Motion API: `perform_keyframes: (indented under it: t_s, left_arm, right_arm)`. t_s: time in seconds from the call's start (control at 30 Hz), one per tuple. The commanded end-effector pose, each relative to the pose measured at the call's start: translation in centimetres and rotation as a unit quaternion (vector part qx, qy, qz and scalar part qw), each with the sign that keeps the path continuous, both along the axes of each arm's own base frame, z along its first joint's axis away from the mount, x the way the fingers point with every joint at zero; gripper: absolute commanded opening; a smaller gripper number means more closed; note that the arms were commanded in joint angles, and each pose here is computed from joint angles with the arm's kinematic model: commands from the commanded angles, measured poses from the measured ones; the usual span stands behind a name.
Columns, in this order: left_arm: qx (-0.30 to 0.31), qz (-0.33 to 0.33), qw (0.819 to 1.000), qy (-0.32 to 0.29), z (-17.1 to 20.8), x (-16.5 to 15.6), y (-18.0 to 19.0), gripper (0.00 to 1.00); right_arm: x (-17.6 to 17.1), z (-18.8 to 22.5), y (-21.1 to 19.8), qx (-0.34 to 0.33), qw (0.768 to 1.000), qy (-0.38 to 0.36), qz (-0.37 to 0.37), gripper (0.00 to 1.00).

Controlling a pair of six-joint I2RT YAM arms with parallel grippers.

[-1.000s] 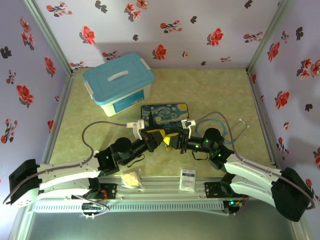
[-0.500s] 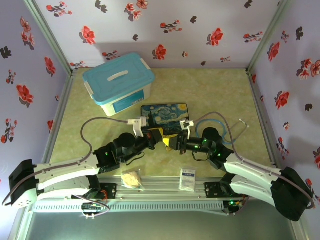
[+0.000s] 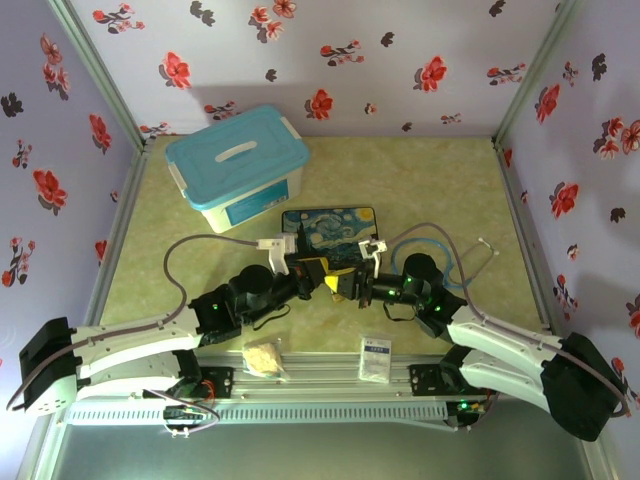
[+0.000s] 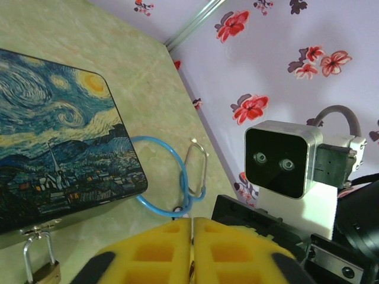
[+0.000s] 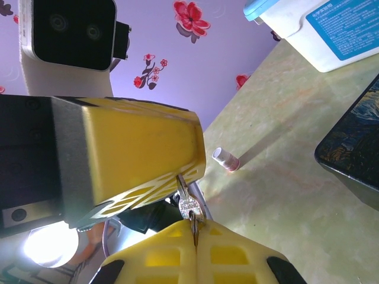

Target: Unlock a padlock with a key

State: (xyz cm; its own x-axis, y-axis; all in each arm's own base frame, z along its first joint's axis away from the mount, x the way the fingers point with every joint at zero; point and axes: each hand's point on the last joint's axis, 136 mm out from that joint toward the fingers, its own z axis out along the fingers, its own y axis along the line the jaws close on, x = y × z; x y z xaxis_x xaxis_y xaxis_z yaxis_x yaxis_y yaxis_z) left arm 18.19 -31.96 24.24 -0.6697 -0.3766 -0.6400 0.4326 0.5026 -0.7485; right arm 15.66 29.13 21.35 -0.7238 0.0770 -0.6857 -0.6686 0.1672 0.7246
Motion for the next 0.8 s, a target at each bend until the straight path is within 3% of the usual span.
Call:
perform_keyframes:
  t_s: [0.0, 0.1, 0.13, 0.23, 0.27, 0.33, 0.37, 0.5, 0.6, 0.77]
  left_arm:
    - [-0.001, -0.001, 1.000, 0.003, -0.3, 0.1, 0.0, 0.00]
    - [-0.004, 0.000, 1.000, 0.002, -0.3, 0.1, 0.1, 0.00]
    - [-0.004, 0.000, 1.000, 0.001, -0.2, 0.1, 0.1, 0.00]
    - [-0.008, 0.004, 1.000, 0.000, -0.1, 0.2, 0.4, 0.00]
    - [-0.014, 0.006, 1.000, -0.001, 0.1, 0.3, 0.6, 0.00]
    - [-0.030, 0.010, 0.999, -0.002, 0.5, 0.4, 0.9, 0.00]
    - [-0.038, 0.011, 0.999, -0.005, 0.7, 0.4, 1.1, 0.00]
    - [-0.068, 0.009, 0.998, -0.014, 2.0, 0.2, 1.4, 0.00]
    - [-0.090, 0.004, 0.996, -0.014, 2.6, -0.1, 1.5, 0.00]
    - [-0.112, 0.000, 0.994, -0.010, 3.4, -0.3, 1.6, 0.00]
  right_arm:
    - [0.4, 1.7, 0.2, 0.014, 0.999, -0.028, -0.003, 0.00]
    - [0.5, 1.5, 0.1, 0.012, 1.000, -0.027, -0.006, 0.01]
    - [0.5, 1.4, 0.1, 0.011, 1.000, -0.026, -0.007, 0.09]
    - [0.9, 1.7, -0.2, 0.018, 0.999, -0.022, -0.024, 0.64]
    - [0.9, 2.0, -0.4, 0.029, 0.999, -0.024, -0.030, 0.78]
    - [0.7, 3.0, -0.7, 0.055, 0.998, -0.030, -0.030, 0.95]
    - [0.6, 3.4, -0.6, 0.062, 0.997, -0.031, -0.026, 0.99]
    - [0.3, 4.2, -0.1, 0.074, 0.997, -0.034, -0.006, 0.98]
    - [0.1, 4.4, 0.4, 0.083, 0.996, -0.033, 0.015, 0.92]
    - [-0.4, 5.0, 0.9, 0.105, 0.993, -0.032, 0.045, 0.64]
